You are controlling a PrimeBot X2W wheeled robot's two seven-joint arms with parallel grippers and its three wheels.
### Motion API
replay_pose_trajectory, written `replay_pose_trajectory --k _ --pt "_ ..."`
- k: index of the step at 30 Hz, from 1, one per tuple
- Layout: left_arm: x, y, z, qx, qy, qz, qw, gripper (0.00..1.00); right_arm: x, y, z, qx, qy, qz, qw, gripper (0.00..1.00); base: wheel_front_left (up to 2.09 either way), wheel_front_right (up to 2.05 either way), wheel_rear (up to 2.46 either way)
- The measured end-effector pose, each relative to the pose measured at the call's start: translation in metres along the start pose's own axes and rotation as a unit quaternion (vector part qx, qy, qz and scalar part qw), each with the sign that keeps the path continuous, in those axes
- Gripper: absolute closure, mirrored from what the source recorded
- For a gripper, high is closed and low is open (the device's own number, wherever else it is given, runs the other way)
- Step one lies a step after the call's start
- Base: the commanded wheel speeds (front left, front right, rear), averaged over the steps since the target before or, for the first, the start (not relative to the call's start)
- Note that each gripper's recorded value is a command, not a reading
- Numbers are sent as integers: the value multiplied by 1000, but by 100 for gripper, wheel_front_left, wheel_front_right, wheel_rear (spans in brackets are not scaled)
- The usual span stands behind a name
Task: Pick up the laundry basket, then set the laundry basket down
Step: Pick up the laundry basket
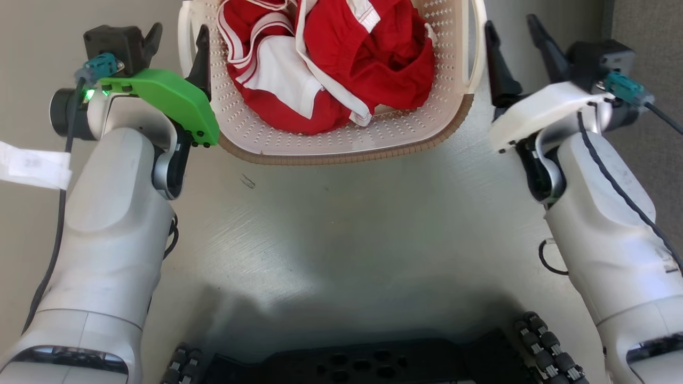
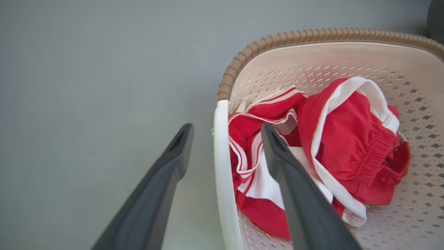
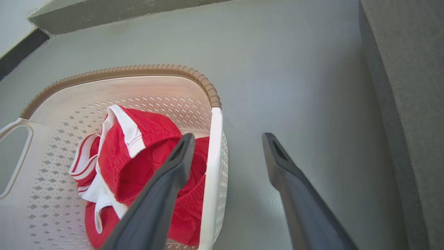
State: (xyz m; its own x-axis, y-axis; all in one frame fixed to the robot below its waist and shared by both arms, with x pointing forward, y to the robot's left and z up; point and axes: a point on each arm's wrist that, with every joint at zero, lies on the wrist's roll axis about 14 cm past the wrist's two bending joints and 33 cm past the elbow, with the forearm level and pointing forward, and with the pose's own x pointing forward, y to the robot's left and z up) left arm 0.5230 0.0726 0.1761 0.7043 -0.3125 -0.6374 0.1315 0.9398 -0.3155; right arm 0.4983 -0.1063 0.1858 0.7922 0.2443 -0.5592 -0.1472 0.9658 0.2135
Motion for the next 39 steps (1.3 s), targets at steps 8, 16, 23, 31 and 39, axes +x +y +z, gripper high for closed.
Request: replay_pose_trajectory --k 8,16,23,31,39 --pt "6 4 -24 -13 45 2 999 0 5 -1 -20 -7 38 6 999 0 0 0 0" --pt "15 7 -37 -19 71 3 997 0 15 3 -28 -16 57 21 998 0 0 0 0" --pt "22 11 -49 -24 90 6 996 0 18 1 -45 -15 83 23 996 0 0 0 0" --pt "27 11 -49 -29 90 6 996 100 20 0 -53 -16 98 25 995 76 0 0 0" --pt "28 3 -50 -44 92 1 995 100 24 11 -50 -6 100 38 994 100 0 0 0"
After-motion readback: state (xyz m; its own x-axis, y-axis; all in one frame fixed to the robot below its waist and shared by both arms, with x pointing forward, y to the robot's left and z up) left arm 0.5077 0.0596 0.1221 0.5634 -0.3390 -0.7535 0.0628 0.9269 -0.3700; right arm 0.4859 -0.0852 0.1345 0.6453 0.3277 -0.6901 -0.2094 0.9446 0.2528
